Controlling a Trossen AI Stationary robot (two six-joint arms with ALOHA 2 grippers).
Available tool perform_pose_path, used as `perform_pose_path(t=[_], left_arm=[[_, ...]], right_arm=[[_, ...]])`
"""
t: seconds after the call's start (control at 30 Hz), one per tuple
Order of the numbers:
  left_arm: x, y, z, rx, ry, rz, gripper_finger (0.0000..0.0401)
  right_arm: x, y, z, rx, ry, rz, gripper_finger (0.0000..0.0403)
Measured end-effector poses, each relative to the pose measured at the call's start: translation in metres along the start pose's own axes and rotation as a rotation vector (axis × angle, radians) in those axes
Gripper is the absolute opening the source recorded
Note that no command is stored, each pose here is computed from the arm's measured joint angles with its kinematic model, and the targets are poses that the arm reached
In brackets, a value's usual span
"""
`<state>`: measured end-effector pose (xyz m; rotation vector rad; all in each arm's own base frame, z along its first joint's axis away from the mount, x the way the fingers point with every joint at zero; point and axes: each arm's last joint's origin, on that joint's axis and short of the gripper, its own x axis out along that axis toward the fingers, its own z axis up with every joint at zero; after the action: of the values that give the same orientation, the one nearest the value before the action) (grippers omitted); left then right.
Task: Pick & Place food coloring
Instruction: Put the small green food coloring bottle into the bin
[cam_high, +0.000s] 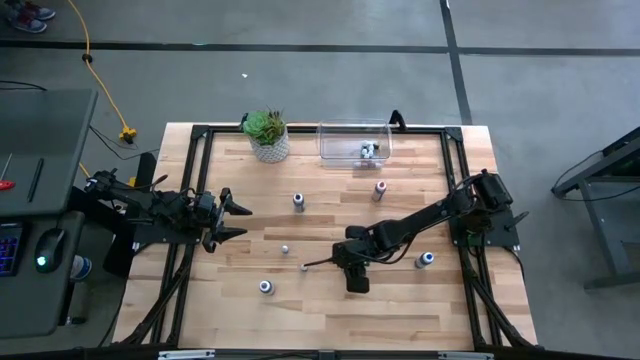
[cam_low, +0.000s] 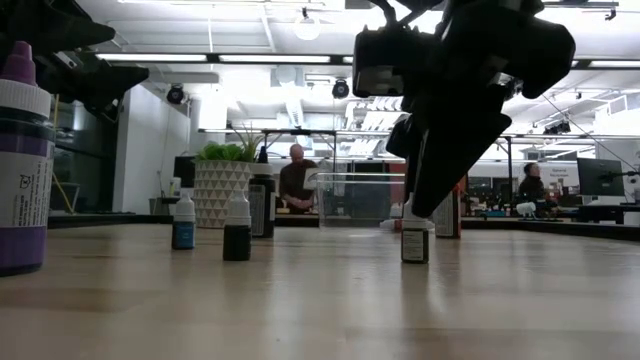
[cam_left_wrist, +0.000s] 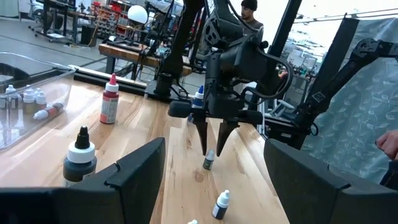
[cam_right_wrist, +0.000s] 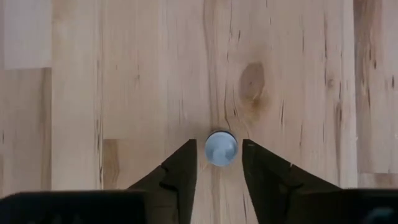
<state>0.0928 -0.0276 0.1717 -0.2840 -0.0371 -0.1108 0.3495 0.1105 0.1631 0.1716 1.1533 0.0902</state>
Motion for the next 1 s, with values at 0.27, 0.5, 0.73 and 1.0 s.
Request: perform_pose_path(t=[0.27,0.5,0.73,1.0], left_arm=[[0.000,0.000,0.000,0.000,0.000,0.000,0.0271],[0.000,0.000,0.000,0.000,0.000,0.000,0.0271],[0.000,0.000,0.000,0.000,0.000,0.000,0.0271],[0.000,0.000,0.000,0.000,0.000,0.000,0.0271]], right_arm=[[0.000,0.000,0.000,0.000,0.001,0.002,0.0080],[0.000,0.000,0.000,0.029,0.000,0.002,0.0056],[0.000,0.000,0.001,0.071,-0.007,0.005,0.0049],[-0.013,0.006,0.018,0.107,-0.050,0.021,0.0043]])
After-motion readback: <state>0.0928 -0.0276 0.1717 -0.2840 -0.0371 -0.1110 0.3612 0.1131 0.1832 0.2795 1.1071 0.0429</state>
